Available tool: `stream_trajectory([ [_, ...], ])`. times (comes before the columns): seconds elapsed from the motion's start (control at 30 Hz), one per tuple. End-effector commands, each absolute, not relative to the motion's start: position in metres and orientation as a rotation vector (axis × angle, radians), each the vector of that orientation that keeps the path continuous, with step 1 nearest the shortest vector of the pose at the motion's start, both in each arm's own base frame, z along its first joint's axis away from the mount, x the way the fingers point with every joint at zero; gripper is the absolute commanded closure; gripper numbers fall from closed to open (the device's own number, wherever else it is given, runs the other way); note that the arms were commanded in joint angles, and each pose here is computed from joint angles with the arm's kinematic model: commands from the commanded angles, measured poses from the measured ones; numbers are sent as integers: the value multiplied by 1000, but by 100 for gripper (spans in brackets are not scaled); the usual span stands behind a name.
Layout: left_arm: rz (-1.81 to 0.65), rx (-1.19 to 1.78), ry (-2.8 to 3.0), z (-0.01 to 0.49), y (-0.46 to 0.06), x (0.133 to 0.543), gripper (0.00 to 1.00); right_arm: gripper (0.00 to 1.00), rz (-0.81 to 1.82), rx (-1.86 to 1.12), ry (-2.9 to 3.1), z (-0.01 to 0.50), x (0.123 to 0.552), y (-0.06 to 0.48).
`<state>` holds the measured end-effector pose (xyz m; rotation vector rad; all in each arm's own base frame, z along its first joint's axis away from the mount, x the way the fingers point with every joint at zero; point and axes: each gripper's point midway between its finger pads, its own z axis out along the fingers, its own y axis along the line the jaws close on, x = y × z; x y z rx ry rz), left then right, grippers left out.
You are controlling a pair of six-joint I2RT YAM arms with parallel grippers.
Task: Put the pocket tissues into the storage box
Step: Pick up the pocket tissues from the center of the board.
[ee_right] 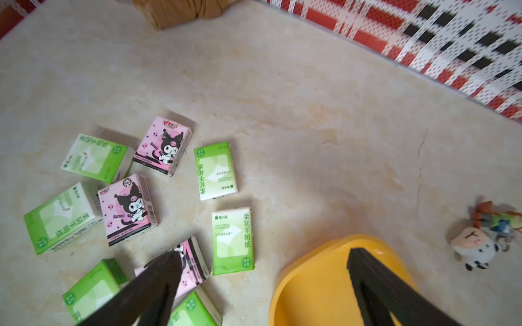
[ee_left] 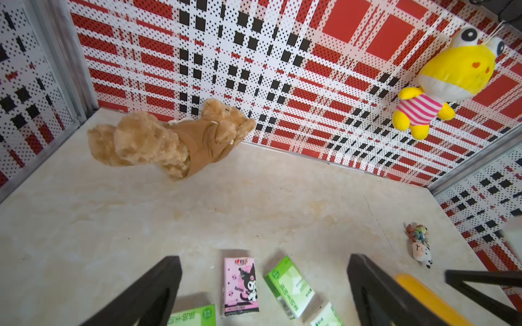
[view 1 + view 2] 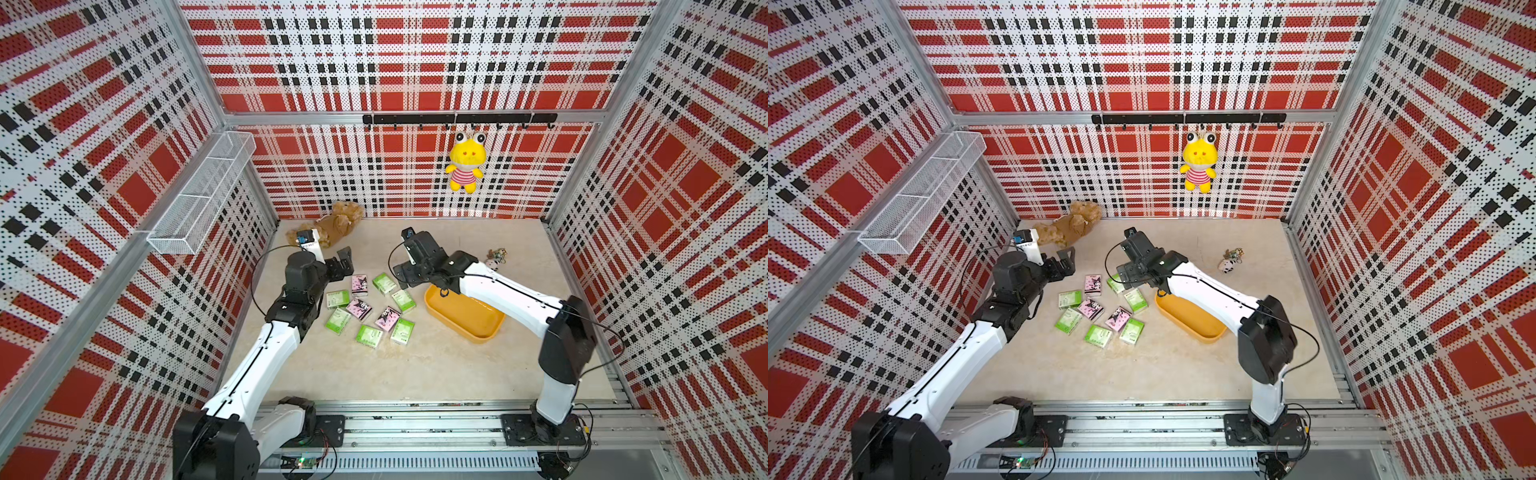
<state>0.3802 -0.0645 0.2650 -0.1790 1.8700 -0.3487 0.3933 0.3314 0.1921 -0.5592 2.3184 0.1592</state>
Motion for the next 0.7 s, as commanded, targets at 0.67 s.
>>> stream_trajectory([
  [0.67, -364, -160, 1945, 236, -72, 380, 1, 14, 165, -742, 2686, 74, 382, 374],
])
